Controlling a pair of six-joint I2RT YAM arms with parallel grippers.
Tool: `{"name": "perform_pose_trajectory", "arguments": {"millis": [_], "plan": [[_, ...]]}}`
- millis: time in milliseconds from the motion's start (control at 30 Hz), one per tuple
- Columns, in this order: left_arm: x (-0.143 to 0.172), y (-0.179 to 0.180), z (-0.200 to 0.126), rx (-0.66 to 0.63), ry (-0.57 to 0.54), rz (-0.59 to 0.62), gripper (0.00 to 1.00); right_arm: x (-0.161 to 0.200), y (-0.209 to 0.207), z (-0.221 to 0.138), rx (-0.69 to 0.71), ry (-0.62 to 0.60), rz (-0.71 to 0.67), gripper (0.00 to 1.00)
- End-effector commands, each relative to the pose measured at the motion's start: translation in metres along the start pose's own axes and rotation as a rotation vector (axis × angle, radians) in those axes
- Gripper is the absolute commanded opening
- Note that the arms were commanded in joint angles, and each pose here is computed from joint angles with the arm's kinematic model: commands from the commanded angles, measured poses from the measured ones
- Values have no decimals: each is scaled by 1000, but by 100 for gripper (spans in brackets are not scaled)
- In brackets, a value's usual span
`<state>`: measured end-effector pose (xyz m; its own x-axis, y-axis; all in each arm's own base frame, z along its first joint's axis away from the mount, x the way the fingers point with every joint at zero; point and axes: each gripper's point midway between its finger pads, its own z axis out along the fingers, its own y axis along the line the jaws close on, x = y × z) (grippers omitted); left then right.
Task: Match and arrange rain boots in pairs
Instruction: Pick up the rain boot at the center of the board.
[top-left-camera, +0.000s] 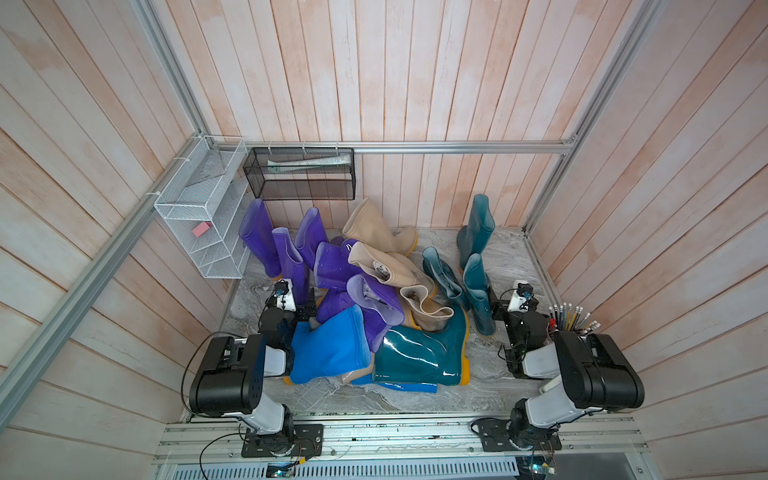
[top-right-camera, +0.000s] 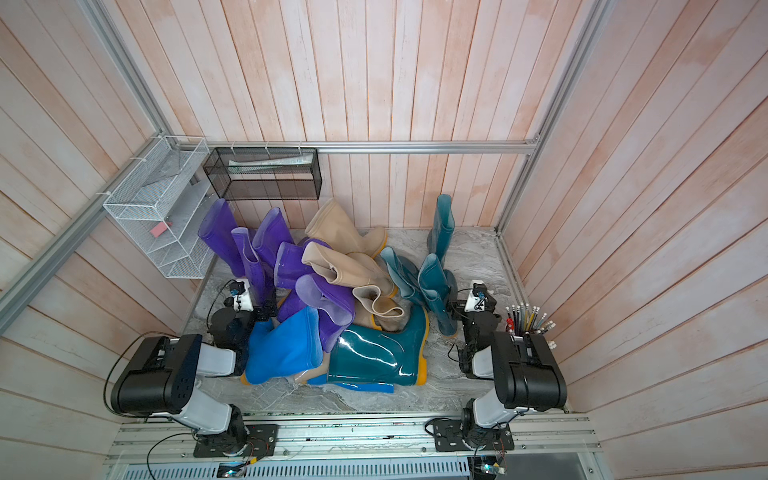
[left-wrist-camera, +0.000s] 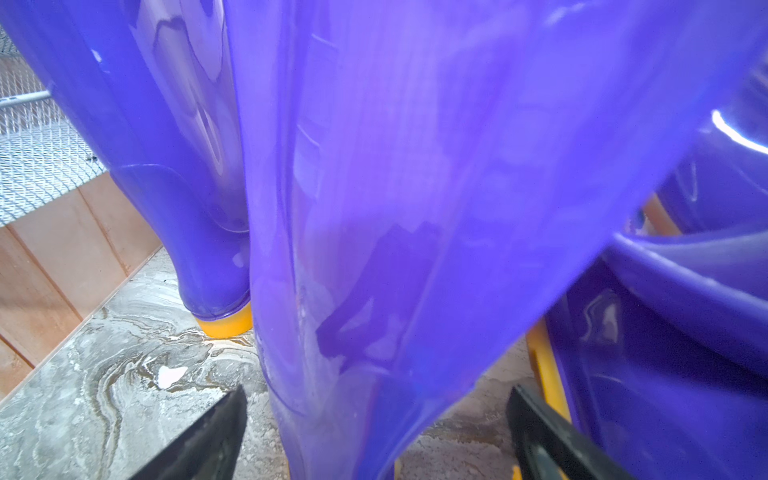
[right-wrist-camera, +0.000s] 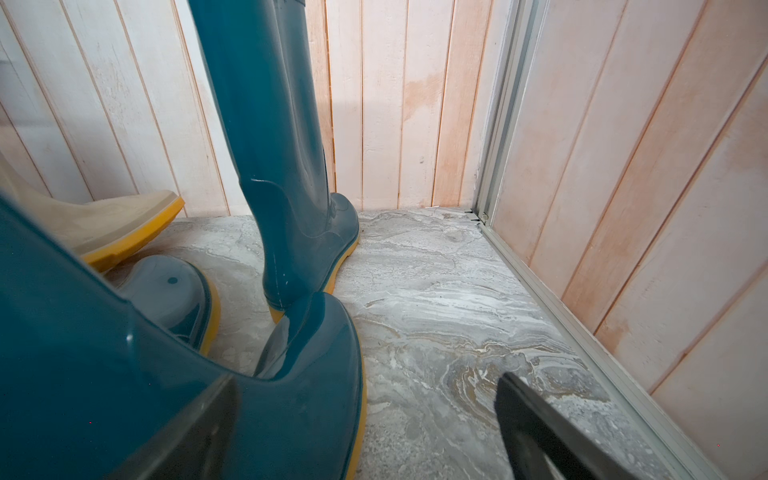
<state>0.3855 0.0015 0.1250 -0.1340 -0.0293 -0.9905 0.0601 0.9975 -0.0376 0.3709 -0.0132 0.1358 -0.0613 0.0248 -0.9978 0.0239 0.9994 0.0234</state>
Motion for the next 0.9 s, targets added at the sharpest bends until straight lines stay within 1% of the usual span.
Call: {"name": "perform_pose_trajectory", "arguments": {"millis": [0, 667, 767, 800, 867], "plan": [[-6, -1, 2, 2, -14, 12, 100, 4, 2, 3, -12, 16, 1, 98], [-6, -1, 2, 3, -15, 10, 100, 4, 2, 3, -14, 15, 0, 98], [-6, -1, 2, 4, -15, 10, 100, 4, -3, 3, -7, 17, 25, 98], [-5, -1, 1, 1, -15, 10, 100, 4, -3, 3, -8, 17, 25, 98], [-13, 10, -5, -63, -43, -14, 100, 3, -4, 3, 0, 12, 26, 98]]}}
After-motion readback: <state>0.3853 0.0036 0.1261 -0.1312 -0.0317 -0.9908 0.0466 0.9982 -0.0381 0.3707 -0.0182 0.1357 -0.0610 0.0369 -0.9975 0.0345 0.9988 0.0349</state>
